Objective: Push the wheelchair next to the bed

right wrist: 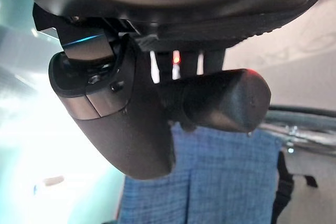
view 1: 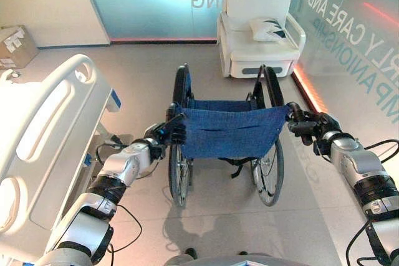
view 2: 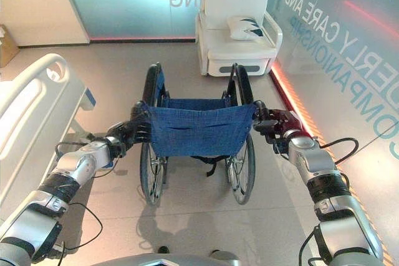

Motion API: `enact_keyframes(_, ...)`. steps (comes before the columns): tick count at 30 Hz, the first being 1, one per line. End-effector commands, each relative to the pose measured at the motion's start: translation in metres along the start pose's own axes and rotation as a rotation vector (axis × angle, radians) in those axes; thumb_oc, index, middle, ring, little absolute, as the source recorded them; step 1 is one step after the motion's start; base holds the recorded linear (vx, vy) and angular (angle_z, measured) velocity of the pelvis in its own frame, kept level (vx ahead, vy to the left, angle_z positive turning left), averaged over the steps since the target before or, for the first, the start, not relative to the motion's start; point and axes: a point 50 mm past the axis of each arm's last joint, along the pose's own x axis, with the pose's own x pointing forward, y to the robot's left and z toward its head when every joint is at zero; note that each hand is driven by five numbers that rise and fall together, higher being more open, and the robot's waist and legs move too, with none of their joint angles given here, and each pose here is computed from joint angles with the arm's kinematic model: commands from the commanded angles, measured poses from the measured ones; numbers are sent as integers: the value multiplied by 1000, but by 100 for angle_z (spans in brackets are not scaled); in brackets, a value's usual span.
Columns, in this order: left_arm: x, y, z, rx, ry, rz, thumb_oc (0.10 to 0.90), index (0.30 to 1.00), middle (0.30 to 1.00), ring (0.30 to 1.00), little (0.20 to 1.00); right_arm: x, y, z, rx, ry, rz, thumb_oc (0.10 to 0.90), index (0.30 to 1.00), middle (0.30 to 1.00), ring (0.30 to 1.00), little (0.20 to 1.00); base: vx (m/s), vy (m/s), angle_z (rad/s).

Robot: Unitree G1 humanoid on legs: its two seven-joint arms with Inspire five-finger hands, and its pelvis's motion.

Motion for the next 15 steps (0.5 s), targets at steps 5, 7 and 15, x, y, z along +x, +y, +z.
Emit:
enact_keyframes(5,1,-62,66,-92,-388,-107,400,300,300,300,300,-2,60,80,3,-301,210,400,300,300,300,300,61,121,-5)
enact_keyframes(7,1,-62,69,-93,-389,-108,400,300,300,300,300,-1,58,85,26,-304,197,400,300,300,300,300,79,136,0)
enact_keyframes(15,3,-61,79,-119,-390,-104,400,300,300,300,300,4,38,107,36,-302,163,400,300,300,300,300,150,35,7)
